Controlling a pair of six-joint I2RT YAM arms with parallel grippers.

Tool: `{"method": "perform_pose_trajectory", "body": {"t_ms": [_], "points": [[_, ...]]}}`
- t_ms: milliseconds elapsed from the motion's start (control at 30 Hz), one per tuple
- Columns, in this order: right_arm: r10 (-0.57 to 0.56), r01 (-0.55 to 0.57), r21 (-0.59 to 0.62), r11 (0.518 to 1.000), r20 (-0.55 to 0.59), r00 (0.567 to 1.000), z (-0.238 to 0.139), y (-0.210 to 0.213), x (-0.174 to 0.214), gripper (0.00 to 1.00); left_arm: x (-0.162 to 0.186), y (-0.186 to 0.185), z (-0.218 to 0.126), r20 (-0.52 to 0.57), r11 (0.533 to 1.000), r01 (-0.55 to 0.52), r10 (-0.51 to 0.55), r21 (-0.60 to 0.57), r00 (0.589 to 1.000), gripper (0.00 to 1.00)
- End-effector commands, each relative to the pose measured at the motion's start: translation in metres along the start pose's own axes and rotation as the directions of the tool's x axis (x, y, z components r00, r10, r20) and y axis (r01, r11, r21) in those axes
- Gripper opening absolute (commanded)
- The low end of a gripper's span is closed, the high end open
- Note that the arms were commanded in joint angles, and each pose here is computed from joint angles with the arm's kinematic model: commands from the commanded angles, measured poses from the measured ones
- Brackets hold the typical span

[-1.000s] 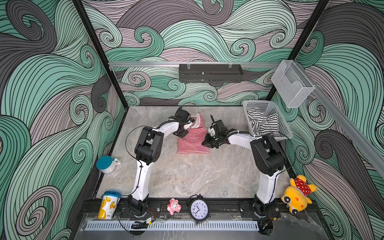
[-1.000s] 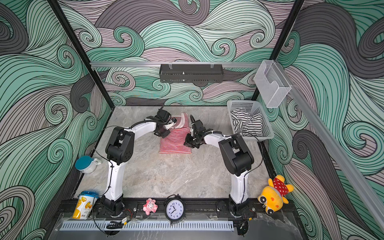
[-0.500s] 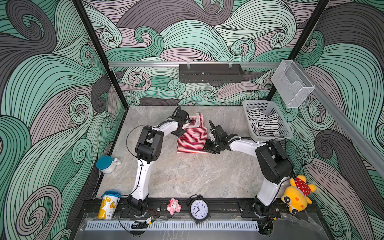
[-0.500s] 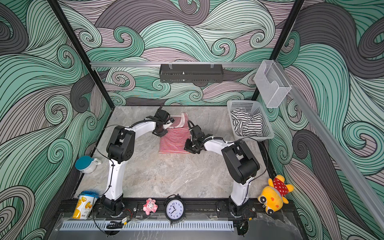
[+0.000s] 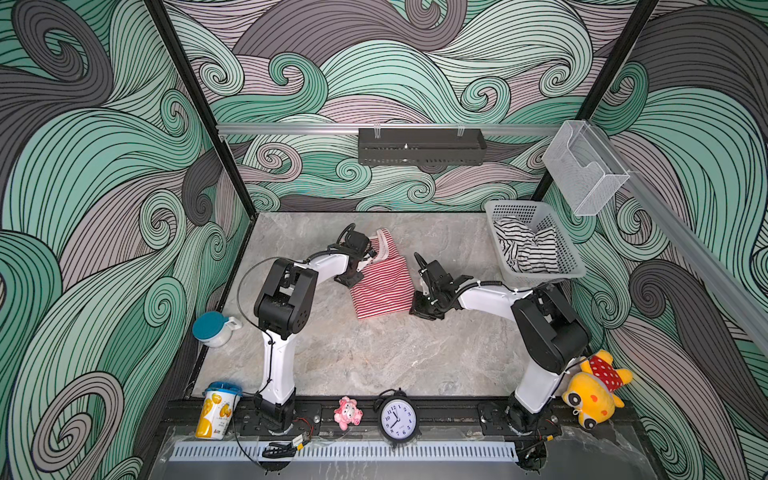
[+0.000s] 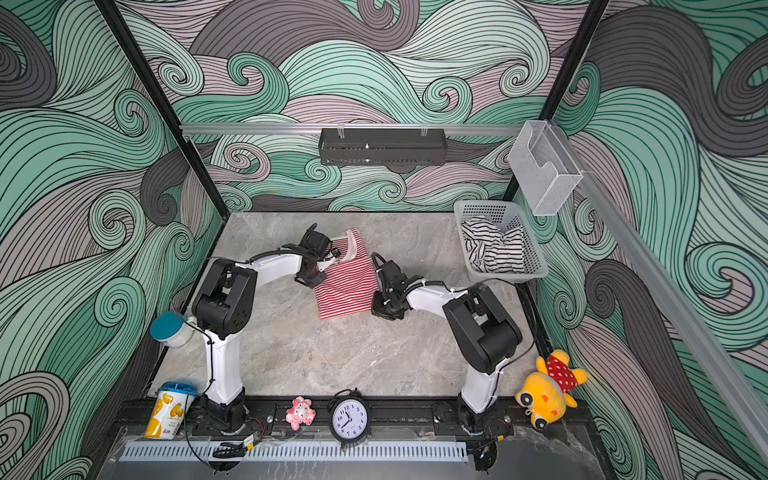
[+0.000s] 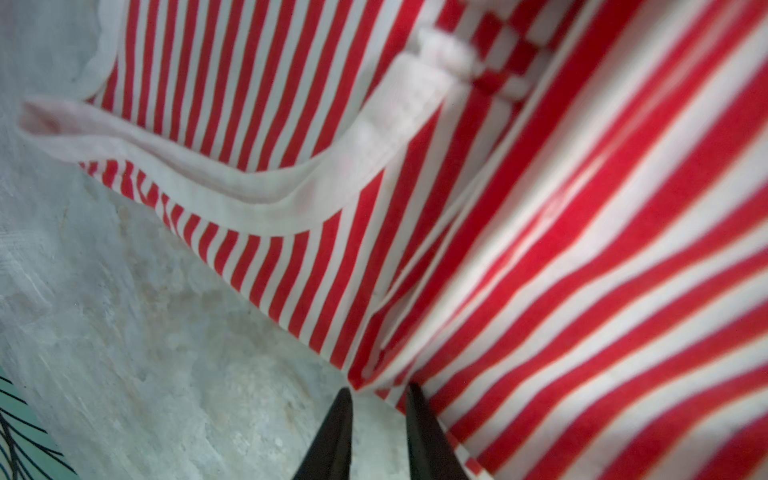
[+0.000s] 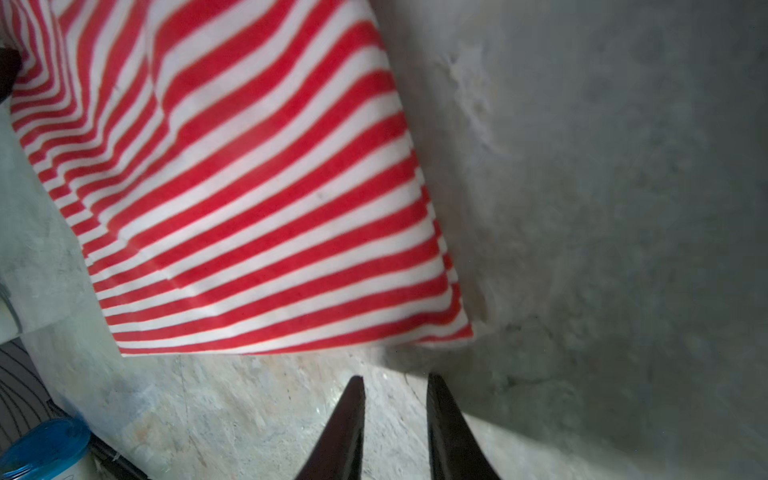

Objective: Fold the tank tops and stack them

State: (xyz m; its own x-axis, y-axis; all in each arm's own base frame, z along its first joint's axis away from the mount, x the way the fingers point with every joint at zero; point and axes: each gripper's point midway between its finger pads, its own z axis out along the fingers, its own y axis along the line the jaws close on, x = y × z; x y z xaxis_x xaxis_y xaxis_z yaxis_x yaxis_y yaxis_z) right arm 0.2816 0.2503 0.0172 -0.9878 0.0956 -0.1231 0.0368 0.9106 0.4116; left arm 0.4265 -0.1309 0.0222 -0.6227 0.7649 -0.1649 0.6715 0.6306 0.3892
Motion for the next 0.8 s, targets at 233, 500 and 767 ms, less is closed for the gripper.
{"method": "perform_pose_trajectory", "body": {"t_ms": [233,500,767], "points": [[0.003,0.000,-0.075,0.997,0.047,0.999,-0.034,0.004,0.029,0.48,0.032,-0.021,-0.050,0.046,0.997,0.069,-0.070,0.036,0.996,0.30],[0.160,-0.140,-0.194,0.971,0.094,0.983,-0.025,0.004,0.000,0.53,0.031,-0.058,-0.087,0.141,0.999,0.005,-0.010,0.033,0.990,0.38],[0.324,-0.295,-0.200,0.934,0.127,0.938,-0.001,-0.024,-0.021,0.50,0.031,-0.102,-0.095,0.191,0.992,-0.092,0.075,0.082,0.979,0.39]]}}
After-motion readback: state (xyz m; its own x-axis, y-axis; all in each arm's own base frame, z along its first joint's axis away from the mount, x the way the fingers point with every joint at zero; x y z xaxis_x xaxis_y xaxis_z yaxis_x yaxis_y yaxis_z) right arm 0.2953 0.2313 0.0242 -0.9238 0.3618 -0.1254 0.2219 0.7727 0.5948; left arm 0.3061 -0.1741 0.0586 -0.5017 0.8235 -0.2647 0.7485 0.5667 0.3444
